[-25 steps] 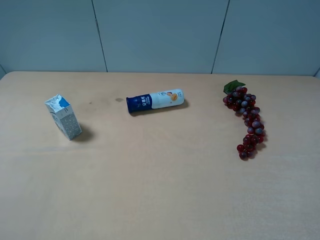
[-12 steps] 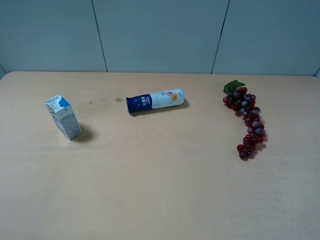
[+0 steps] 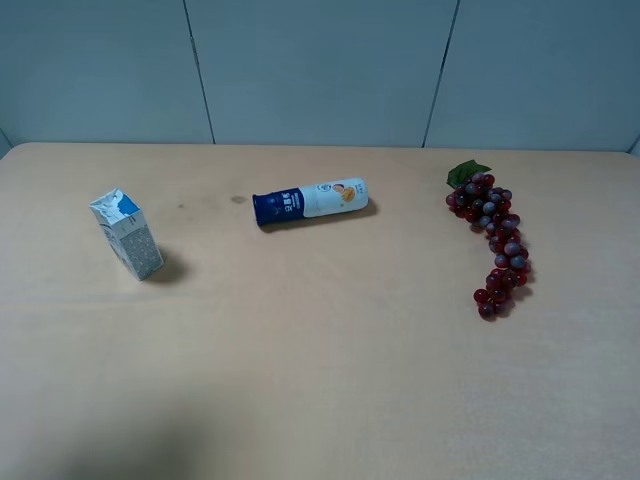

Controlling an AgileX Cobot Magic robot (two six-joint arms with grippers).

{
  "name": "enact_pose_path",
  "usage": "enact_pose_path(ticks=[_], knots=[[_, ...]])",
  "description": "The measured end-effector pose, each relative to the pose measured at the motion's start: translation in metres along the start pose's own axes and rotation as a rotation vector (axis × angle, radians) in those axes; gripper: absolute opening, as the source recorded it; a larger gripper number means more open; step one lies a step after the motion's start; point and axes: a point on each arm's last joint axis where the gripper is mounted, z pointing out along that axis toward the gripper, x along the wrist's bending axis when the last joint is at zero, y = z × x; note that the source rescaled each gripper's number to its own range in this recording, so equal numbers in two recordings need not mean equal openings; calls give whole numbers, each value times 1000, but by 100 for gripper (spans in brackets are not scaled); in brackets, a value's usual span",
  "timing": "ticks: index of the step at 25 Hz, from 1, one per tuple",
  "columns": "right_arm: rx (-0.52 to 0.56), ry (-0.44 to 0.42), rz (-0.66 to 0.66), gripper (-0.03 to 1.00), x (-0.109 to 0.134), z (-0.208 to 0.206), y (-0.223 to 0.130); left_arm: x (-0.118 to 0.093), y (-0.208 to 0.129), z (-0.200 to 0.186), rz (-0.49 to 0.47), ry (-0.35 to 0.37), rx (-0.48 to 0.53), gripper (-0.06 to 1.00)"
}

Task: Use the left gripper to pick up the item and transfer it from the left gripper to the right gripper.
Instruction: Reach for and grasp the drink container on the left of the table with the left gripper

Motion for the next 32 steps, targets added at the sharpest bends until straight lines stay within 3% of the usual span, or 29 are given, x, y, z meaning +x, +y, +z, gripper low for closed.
enact_pose_path(ticks=[10,16,24,32], knots=[[0,0,0,100,0,0,0,-13,38,66,-144,-28,152,95],[0,0,0,100,0,0,0,-23,54,91,-224,-14,182,95],[0,0,0,100,0,0,0,-58,77,118,-269,109,167,95],[0,0,0,100,0,0,0,-92,92,150,-330,152,187,95]])
